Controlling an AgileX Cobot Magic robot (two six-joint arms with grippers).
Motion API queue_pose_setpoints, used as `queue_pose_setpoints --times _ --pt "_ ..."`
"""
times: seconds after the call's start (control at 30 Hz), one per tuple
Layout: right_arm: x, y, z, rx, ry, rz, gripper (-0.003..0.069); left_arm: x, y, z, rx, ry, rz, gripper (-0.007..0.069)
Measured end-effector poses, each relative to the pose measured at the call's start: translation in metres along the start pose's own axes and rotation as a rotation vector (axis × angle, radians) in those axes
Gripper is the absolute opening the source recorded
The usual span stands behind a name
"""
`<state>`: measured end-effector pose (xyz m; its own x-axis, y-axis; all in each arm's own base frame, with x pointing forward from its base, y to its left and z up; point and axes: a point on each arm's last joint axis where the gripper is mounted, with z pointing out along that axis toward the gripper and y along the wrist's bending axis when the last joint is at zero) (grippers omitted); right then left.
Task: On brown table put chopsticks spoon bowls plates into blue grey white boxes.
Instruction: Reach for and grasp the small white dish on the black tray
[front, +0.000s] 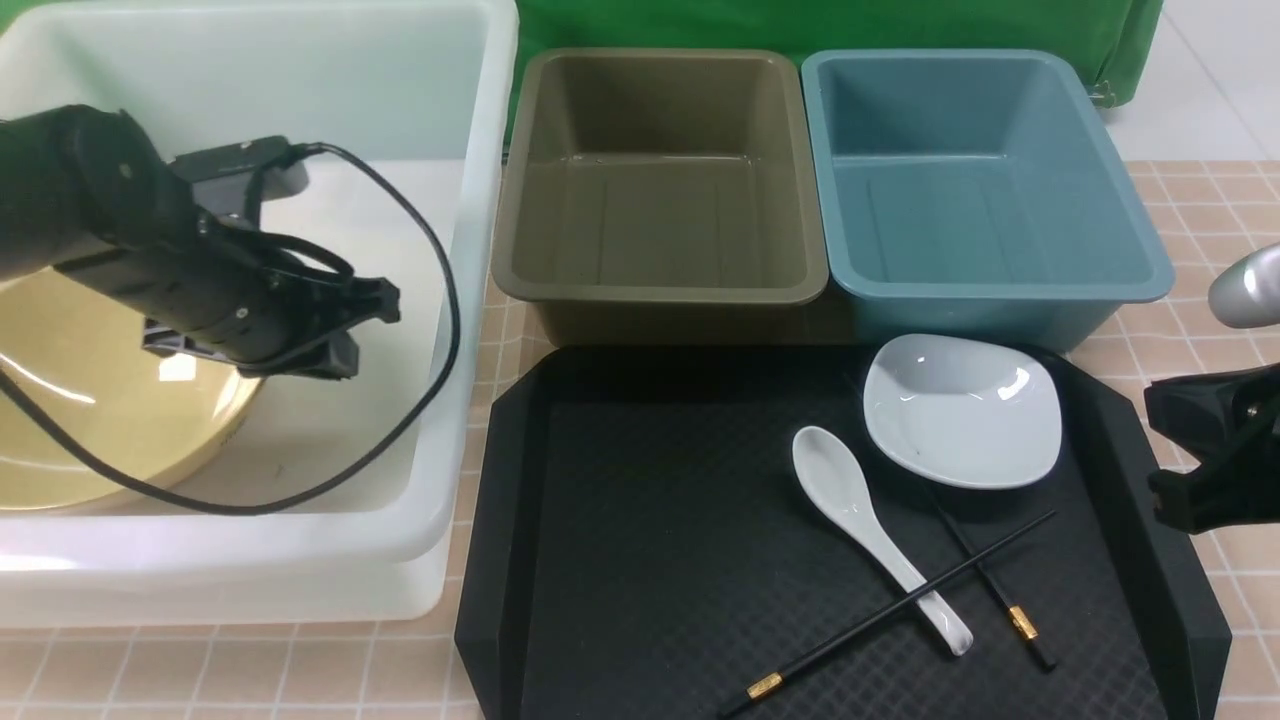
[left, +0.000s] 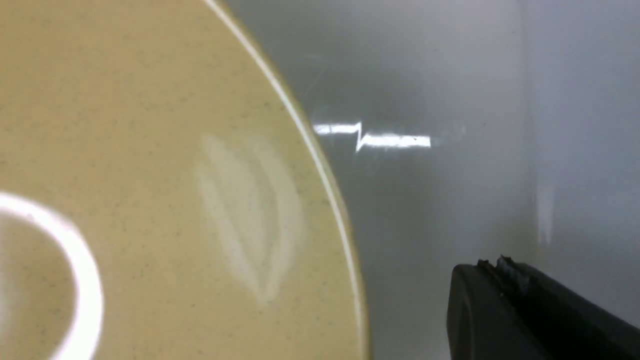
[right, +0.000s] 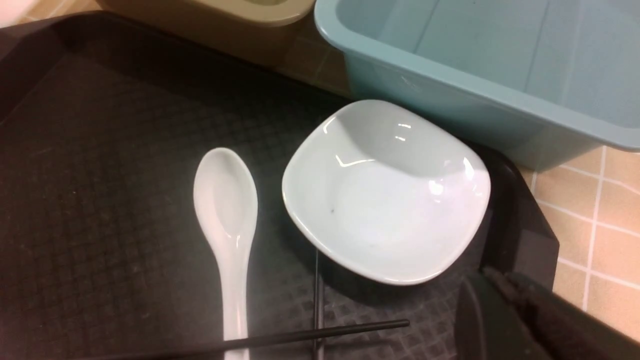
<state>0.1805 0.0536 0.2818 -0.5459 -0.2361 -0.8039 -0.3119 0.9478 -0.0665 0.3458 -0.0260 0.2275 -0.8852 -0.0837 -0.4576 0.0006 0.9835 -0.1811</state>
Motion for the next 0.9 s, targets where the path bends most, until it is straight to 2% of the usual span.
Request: queue_pose_setpoints --times 0.2,0.37,0.57,0.6,0.67,0.77,0.9 --pt "0.0 0.0 0.0 0.0 0.0 0.0 0.008 -0.001 0.013 -0.002 -0.035 0.002 -0.082 -0.0006" --pt "0.0 0.0 0.0 0.0 0.0 0.0 0.0082 -0.002 0.01 -0.017 -0.036 -0.024 -0.086 -0.0006" --pt "0.002 0.0 0.0 0.0 0.025 -0.035 0.0083 -0.004 -0.011 -0.098 0.006 -0.254 0.01 -0.0006" --pt "0.004 0.0 0.002 -0.002 0.05 -0.051 0.0085 0.0 -0.018 -0.132 0.019 -0.36 0.047 -0.0006" --pt "0.007 0.0 0.004 -0.004 0.081 -0.057 0.0085 0.007 -0.023 -0.163 0.03 -0.461 0.077 -0.0006" --pt "0.013 0.001 0.016 -0.01 0.16 -0.061 0.0086 0.034 -0.028 -0.235 0.039 -0.728 0.133 -0.0006" --pt "0.014 0.001 0.032 -0.017 0.249 -0.059 0.0087 0.076 -0.025 -0.264 0.006 -0.884 0.198 -0.0006"
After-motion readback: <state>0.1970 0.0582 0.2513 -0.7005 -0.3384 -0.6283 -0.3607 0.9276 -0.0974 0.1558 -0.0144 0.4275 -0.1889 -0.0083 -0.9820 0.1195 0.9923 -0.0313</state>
